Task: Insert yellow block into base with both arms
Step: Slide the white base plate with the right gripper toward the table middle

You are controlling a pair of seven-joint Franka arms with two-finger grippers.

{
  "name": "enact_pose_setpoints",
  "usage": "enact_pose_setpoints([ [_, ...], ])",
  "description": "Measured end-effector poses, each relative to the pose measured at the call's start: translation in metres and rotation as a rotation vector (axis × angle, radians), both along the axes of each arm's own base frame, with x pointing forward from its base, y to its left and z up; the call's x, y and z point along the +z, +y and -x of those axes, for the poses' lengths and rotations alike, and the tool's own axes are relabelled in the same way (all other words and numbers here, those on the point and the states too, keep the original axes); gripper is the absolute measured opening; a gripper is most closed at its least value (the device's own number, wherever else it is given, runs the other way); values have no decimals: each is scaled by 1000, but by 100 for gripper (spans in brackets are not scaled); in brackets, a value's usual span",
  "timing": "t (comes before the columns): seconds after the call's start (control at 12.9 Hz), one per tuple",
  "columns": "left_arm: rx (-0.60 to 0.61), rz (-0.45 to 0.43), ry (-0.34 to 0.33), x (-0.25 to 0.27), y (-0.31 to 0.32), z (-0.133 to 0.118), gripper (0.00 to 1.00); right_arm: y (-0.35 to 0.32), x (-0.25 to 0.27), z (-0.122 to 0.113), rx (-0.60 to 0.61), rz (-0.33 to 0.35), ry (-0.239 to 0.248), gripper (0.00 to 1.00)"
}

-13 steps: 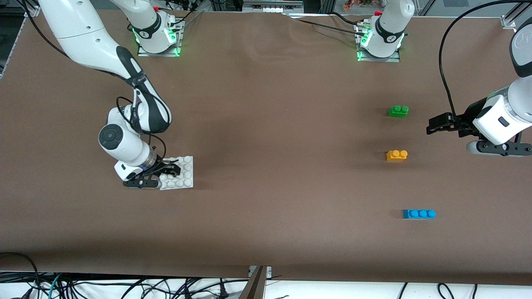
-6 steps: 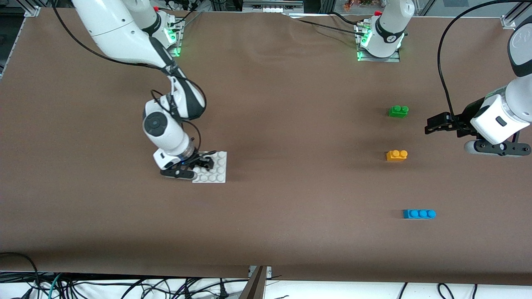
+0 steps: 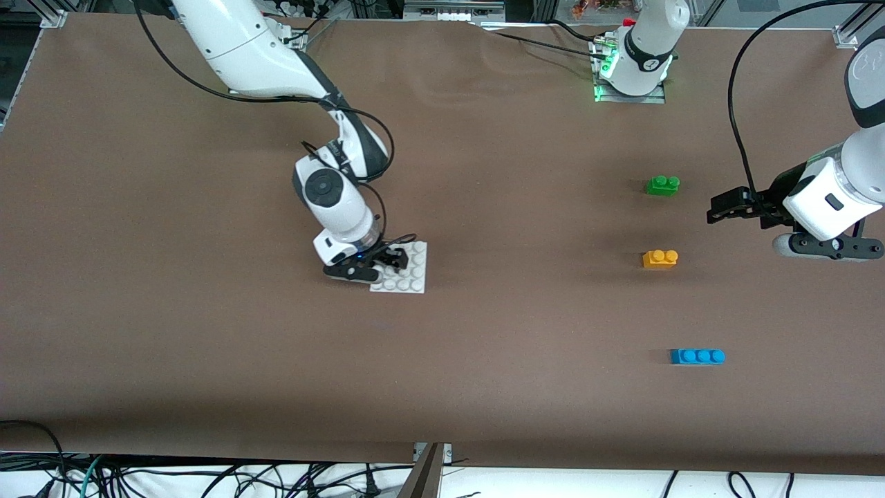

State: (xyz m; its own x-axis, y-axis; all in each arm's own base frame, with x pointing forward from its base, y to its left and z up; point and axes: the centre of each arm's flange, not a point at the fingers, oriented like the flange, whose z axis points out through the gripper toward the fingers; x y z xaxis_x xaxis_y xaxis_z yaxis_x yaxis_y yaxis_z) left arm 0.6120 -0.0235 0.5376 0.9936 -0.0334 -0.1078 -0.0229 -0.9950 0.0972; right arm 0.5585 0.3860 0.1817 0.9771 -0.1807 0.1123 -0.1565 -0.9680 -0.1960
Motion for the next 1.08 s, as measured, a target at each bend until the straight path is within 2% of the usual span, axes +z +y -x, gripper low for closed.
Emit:
enact_pose_setpoints([
  [0.46, 4, 0, 0, 0, 2, 0, 100, 89, -3, 32, 33, -43, -21, 68],
  [1.08, 2, 0, 0, 0, 1, 0, 100, 149, -4, 64, 36, -53, -53, 68],
])
